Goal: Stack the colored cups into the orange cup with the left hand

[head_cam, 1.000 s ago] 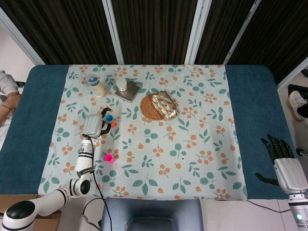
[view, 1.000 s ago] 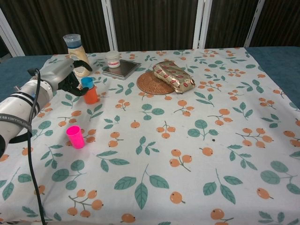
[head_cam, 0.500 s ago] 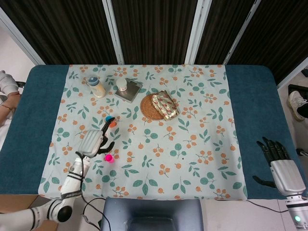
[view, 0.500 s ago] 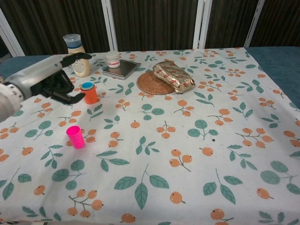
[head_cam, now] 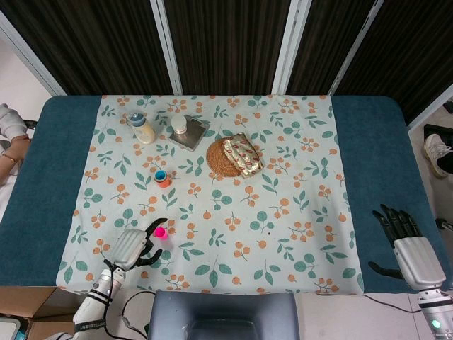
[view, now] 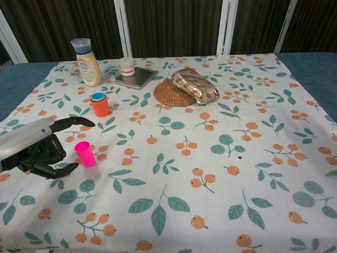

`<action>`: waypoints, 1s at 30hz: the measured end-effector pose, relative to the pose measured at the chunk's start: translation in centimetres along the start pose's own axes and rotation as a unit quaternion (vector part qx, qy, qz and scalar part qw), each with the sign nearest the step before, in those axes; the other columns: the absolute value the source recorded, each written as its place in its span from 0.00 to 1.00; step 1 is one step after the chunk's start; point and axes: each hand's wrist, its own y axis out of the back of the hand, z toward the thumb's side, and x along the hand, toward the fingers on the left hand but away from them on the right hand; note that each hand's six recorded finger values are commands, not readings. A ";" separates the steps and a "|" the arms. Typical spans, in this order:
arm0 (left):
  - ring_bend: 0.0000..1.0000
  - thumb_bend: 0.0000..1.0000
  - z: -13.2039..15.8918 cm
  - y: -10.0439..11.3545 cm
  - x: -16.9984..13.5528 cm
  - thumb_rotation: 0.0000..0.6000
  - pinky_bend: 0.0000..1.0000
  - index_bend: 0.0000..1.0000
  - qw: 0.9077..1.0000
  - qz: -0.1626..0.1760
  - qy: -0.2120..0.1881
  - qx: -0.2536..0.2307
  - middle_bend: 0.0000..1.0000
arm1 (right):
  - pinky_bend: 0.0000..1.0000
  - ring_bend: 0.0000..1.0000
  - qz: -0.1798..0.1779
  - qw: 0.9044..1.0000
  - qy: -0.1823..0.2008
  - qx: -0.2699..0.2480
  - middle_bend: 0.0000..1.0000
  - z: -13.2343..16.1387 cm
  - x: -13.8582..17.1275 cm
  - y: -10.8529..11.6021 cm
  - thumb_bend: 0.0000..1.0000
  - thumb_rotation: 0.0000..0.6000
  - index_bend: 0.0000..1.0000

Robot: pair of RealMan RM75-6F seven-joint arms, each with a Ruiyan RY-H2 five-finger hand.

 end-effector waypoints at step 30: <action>1.00 0.38 -1.8 -1.1 3.5 1.00 1.00 0.64 0.999 0.024 0.028 -0.019 1.00 | 0.00 0.00 -0.006 1.000 -0.006 0.002 0.00 -0.2 -0.1 0.2 0.19 1.00 0.00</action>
